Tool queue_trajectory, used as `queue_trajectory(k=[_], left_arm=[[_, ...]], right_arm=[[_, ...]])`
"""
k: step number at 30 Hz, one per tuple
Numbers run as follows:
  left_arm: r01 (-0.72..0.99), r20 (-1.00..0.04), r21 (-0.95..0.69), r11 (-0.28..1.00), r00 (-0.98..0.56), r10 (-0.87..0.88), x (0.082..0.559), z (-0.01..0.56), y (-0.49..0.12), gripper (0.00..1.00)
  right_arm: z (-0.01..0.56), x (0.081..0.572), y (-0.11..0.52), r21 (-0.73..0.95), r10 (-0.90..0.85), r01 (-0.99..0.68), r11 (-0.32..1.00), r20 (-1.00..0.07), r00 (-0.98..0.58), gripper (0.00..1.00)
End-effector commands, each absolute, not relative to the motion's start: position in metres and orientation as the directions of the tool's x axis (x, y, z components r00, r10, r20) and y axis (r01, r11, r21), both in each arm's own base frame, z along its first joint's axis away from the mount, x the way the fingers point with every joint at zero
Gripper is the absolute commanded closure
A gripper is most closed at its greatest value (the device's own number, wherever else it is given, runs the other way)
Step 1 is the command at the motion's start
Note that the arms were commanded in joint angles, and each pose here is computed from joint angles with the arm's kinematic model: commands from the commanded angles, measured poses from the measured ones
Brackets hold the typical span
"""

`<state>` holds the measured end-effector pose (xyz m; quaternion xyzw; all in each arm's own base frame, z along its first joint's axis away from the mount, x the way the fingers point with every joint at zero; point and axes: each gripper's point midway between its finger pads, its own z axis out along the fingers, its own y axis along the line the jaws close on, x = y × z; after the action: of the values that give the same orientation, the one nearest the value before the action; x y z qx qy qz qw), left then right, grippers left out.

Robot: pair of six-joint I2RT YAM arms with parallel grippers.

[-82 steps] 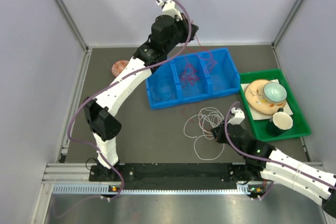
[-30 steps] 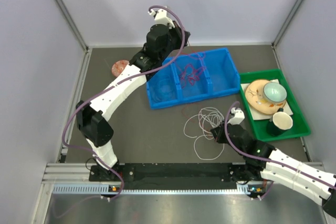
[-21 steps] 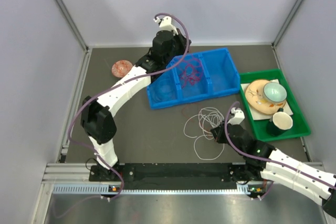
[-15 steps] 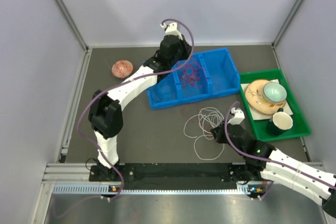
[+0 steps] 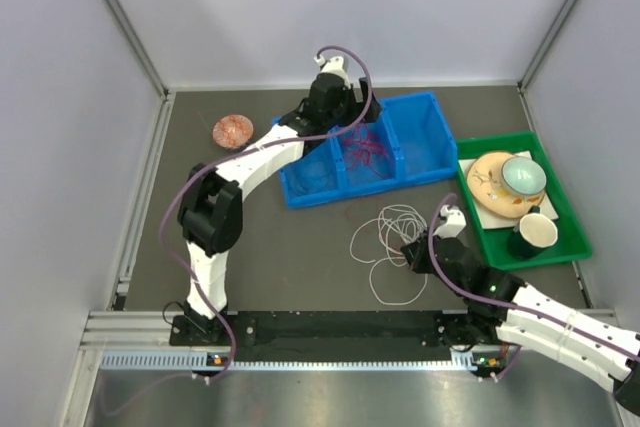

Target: Untangle the cables

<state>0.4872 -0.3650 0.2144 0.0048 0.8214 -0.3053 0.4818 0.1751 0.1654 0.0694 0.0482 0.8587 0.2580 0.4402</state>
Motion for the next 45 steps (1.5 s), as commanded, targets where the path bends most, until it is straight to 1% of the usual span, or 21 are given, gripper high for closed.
queue_trajectory(k=[1,5,6,7,8,9,10,11,12,16,17,19,23,24,25,27,28,31,32,37,45], left_arm=[[0.483,-0.856,-0.503,0.717,-0.393,-0.336,0.457,0.349,-0.361,0.04],[0.526,-0.880,-0.469,0.709,-0.344,-0.327,0.421,0.391,-0.340,0.01],[0.515,-0.880,-0.465,0.720,-0.359,-0.312,0.415,0.382,-0.334,0.01],[0.518,-0.886,-0.451,0.727,-0.355,-0.298,0.409,0.381,-0.329,0.01],[0.522,-0.891,-0.444,0.728,-0.345,-0.296,0.396,0.390,-0.319,0.01],[0.508,-0.890,-0.438,0.742,-0.362,-0.277,0.390,0.377,-0.313,0.01],[0.509,-0.897,-0.427,0.747,-0.342,-0.280,0.380,0.386,-0.303,0.01],[0.490,-0.892,-0.421,0.763,-0.375,-0.251,0.373,0.369,-0.297,0.01],[0.484,-0.890,-0.420,0.768,-0.386,-0.243,0.367,0.365,-0.292,0.01],[0.398,-0.874,-0.410,0.821,-0.429,-0.228,0.345,0.333,-0.262,0.01],[0.359,-0.874,-0.399,0.844,-0.428,-0.231,0.338,0.322,-0.247,0.01],[0.298,-0.874,-0.393,0.870,-0.415,-0.253,0.329,0.317,-0.226,0.01],[0.222,-0.861,-0.371,0.902,-0.447,-0.244,0.319,0.287,-0.204,0.01],[0.206,-0.856,-0.367,0.907,-0.456,-0.243,0.317,0.284,-0.201,0.01],[0.186,-0.846,-0.365,0.912,-0.476,-0.241,0.315,0.278,-0.197,0.01],[0.176,-0.842,-0.359,0.917,-0.485,-0.236,0.313,0.274,-0.195,0.01],[0.168,-0.845,-0.358,0.919,-0.477,-0.241,0.312,0.275,-0.191,0.01],[0.165,-0.849,-0.355,0.920,-0.468,-0.244,0.311,0.278,-0.187,0.01],[0.163,-0.849,-0.357,0.920,-0.467,-0.247,0.311,0.279,-0.186,0.01],[0.170,-0.849,-0.366,0.915,-0.463,-0.254,0.308,0.283,-0.185,0.01],[0.164,-0.847,-0.391,0.906,-0.449,-0.285,0.304,0.285,-0.181,0.01]], right_arm=[[0.073,0.175,0.170,0.495,0.314,-0.155,0.855,-0.732,-0.605,1.00],[0.071,0.176,0.170,0.486,0.305,-0.149,0.861,-0.728,-0.614,1.00],[0.070,0.175,0.169,0.485,0.307,-0.140,0.863,-0.724,-0.618,0.94],[0.071,0.175,0.168,0.483,0.309,-0.129,0.866,-0.720,-0.622,0.78],[0.067,0.175,0.163,0.464,0.304,-0.106,0.879,-0.719,-0.625,0.46],[0.068,0.175,0.160,0.455,0.302,-0.097,0.885,-0.721,-0.624,0.27],[0.076,0.176,0.161,0.459,0.304,-0.109,0.882,-0.730,-0.613,0.09],[0.079,0.176,0.158,0.433,0.283,-0.121,0.893,-0.750,-0.598,0.03],[0.086,0.178,0.157,0.428,0.283,-0.128,0.895,-0.764,-0.579,0.01],[0.129,0.190,0.165,0.382,0.256,-0.169,0.909,-0.829,-0.497,0.01],[0.125,0.194,0.168,0.325,0.200,-0.172,0.930,-0.838,-0.507,0.01],[0.141,0.202,0.182,0.321,0.193,-0.183,0.929,-0.844,-0.500,0.01],[0.137,0.218,0.206,0.265,0.133,-0.186,0.946,-0.841,-0.524,0.01],[0.140,0.221,0.210,0.261,0.130,-0.186,0.947,-0.844,-0.520,0.04],[0.149,0.227,0.217,0.275,0.144,-0.194,0.942,-0.850,-0.506,0.13],[0.139,0.234,0.225,0.252,0.106,-0.207,0.945,-0.837,-0.537,0.24],[0.140,0.244,0.226,0.263,0.123,-0.194,0.945,-0.836,-0.536,0.35],[0.129,0.263,0.229,0.330,0.156,-0.202,0.922,-0.795,-0.586,0.52],[0.126,0.267,0.228,0.334,0.152,-0.210,0.919,-0.792,-0.591,0.54],[0.104,0.291,0.236,0.298,0.081,-0.229,0.927,-0.754,-0.652,0.49],[0.083,0.318,0.247,0.269,0.047,-0.237,0.934,-0.747,-0.663,0.52]])
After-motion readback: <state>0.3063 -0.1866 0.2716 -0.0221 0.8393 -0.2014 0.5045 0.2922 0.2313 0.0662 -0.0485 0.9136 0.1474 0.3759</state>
